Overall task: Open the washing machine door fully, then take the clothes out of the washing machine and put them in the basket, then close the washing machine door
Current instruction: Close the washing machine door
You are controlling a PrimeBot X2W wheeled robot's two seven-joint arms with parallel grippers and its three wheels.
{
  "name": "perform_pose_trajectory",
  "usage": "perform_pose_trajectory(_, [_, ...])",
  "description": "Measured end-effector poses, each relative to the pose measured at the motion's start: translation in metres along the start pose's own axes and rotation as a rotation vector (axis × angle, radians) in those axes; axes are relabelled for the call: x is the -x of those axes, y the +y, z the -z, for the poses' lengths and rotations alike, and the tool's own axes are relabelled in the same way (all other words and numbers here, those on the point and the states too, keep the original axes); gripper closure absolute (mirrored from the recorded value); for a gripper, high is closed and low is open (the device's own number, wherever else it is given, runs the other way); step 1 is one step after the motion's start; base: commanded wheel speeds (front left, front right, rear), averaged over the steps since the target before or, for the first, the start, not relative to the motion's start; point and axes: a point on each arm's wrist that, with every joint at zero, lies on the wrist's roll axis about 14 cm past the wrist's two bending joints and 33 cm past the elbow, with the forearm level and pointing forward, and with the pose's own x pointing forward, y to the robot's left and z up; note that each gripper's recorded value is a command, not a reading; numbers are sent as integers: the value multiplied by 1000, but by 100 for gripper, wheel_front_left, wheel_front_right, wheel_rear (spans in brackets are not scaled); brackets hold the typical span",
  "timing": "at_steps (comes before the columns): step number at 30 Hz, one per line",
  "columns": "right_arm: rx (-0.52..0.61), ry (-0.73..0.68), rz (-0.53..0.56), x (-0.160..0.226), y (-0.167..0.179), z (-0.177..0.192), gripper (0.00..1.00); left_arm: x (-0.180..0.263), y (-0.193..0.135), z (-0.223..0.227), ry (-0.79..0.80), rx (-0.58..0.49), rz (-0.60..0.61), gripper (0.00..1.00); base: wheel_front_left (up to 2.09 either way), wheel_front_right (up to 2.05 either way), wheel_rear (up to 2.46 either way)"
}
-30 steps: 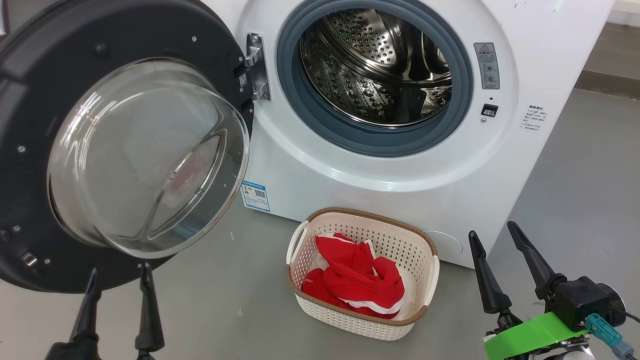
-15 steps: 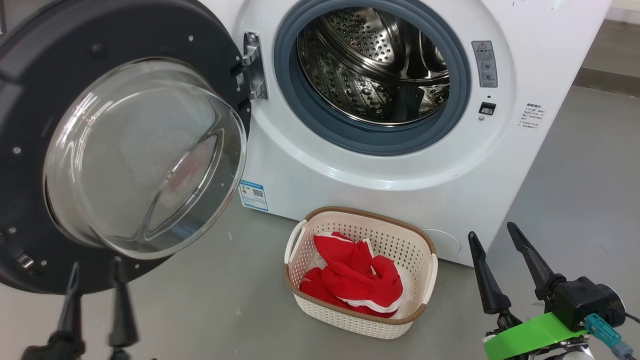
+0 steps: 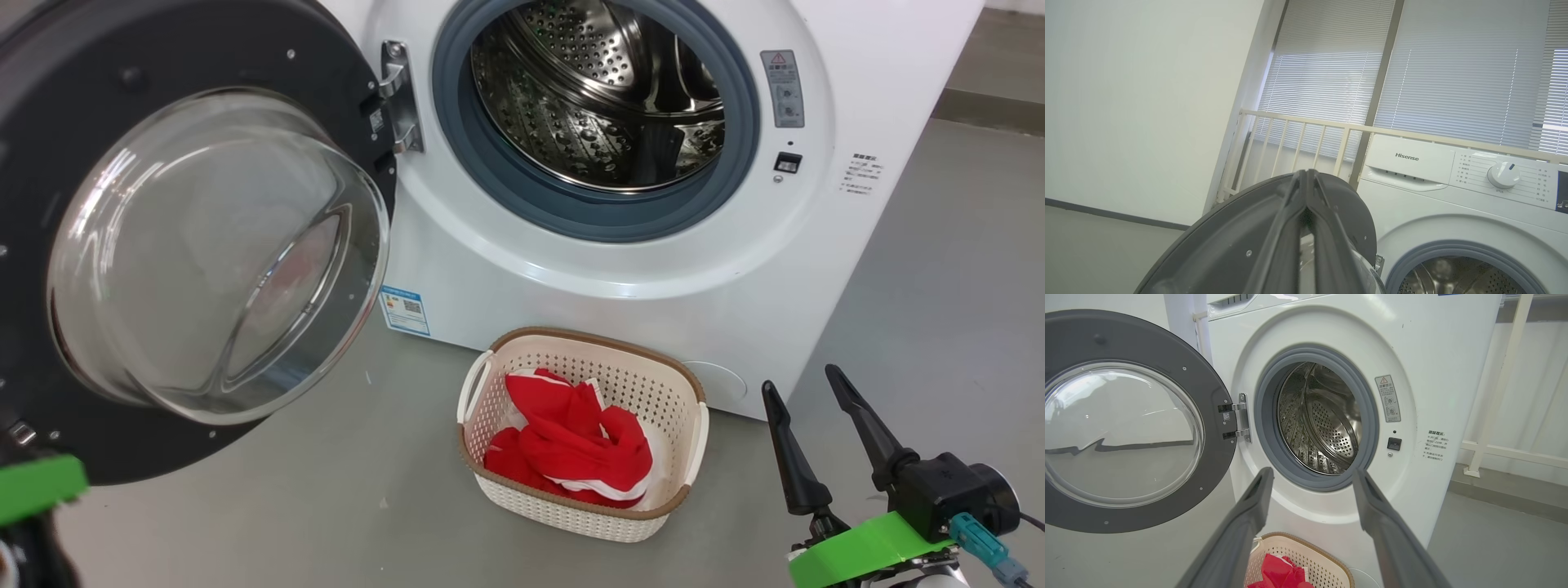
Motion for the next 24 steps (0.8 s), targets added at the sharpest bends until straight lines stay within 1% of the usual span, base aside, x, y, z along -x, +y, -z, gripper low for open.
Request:
perform_pose_trajectory(4, [6, 2, 12, 2, -4, 0, 0, -21, 10, -8, -45, 76, -43, 100, 0, 0, 0])
perform_pose_trajectory(6, [11, 7, 18, 3, -6, 0, 0, -32, 19, -8, -57, 160, -77, 100, 0, 0, 0])
perform_pose_trajectory(8, [13, 3, 23, 4, -8, -2, 0, -44, 26, -7, -66, 273, -112, 100, 0, 0, 0])
perform_pose_trajectory(12, [18, 3, 29, 5, -10, -4, 0, -67, 36, 3, -28, 436, -160, 100, 0, 0, 0])
perform_pose_trajectory(13, [22, 6, 29, 5, -10, -4, 0, -72, 39, 6, -14, 462, -177, 100, 0, 0, 0])
perform_pose_trajectory(15, [26, 3, 31, 5, -11, -6, 0, -83, 47, 9, -1, 504, -207, 100, 0, 0, 0])
perform_pose_trajectory(20, [46, 1, 36, 7, -13, -10, 0, -105, 70, 15, 34, 562, -294, 100, 0, 0, 0])
perform_pose_trajectory(24, [51, -5, 48, 9, -16, -14, 0, -106, 84, 44, 162, 588, -377, 100, 0, 0, 0])
